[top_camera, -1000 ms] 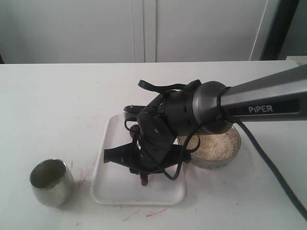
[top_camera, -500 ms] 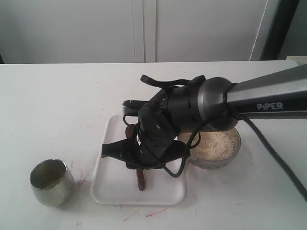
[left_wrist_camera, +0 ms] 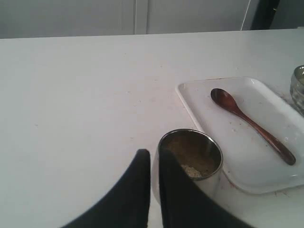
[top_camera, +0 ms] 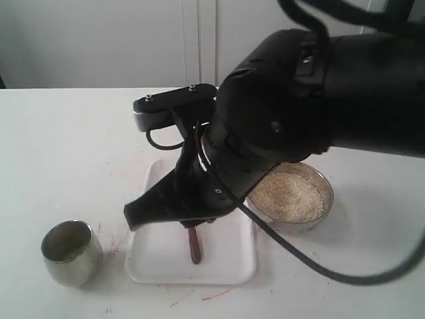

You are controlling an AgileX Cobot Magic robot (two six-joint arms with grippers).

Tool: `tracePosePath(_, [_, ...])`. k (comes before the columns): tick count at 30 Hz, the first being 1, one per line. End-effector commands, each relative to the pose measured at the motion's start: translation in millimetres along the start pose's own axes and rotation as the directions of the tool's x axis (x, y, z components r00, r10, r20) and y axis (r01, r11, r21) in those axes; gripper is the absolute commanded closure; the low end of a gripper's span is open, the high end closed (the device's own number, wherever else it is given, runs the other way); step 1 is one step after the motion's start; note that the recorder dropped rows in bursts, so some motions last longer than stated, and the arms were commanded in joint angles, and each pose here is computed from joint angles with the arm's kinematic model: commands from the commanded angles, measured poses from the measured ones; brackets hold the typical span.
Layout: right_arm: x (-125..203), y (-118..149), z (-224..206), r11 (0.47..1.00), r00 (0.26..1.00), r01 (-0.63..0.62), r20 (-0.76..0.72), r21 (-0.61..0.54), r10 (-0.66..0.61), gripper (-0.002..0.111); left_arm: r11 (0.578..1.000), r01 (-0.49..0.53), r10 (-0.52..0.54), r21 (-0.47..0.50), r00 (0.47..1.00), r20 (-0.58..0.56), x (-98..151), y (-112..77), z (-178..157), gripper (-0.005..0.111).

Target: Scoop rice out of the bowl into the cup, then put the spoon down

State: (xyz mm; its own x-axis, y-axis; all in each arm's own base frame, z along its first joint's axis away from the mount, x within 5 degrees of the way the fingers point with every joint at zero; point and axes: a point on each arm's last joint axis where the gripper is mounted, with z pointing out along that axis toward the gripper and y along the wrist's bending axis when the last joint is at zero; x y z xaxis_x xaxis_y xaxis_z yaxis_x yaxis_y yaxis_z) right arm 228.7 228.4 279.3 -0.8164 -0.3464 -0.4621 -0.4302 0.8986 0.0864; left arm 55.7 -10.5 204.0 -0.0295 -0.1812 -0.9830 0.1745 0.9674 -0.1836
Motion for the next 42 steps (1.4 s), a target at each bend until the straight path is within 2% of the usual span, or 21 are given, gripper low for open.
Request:
tracePosePath(1, [17.5, 9.1, -34.7, 0.995, 0.994, 0.102, -0.046, -0.003, -0.102, 0.080, 1.000, 0.010, -0.010, 0.008, 1.000, 0.007, -2.3, -0.8, -0.2, 0.092])
tracePosePath(11, [57.1, 31.1, -122.4, 0.963, 0.972, 0.229, 0.088, -0.141, -0.219, 0.080, 1.000, 0.010, -0.010, 0.008, 1.000, 0.007, -2.3, -0.8, -0.2, 0.092])
tracePosePath(23, [85.9, 7.4, -180.2, 0.948, 0.957, 0.259, 0.178, -0.185, -0.227, 0.080, 1.000, 0.010, -0.010, 0.008, 1.000, 0.007, -2.3, -0.8, -0.2, 0.092])
tracePosePath(34, [89.2, -13.9, -199.0, 0.955, 0.930, 0.281, 0.271, -0.092, -0.247, 0.080, 1.000, 0.010, -0.010, 0.008, 1.000, 0.007, -2.3, -0.8, -0.2, 0.092])
tracePosePath(39, [78.4, -22.9, -202.7, 0.938, 0.867, 0.340, 0.366, 0.059, -0.337, 0.080, 1.000, 0.010, -0.010, 0.008, 1.000, 0.007, -2.3, -0.8, -0.2, 0.092])
tracePosePath(42, [68.0, -27.4, -207.3, 0.921, 0.805, 0.353, 0.449, 0.166, -0.389, 0.080, 1.000, 0.010, -0.010, 0.008, 1.000, 0.007, -2.3, -0.8, -0.2, 0.092])
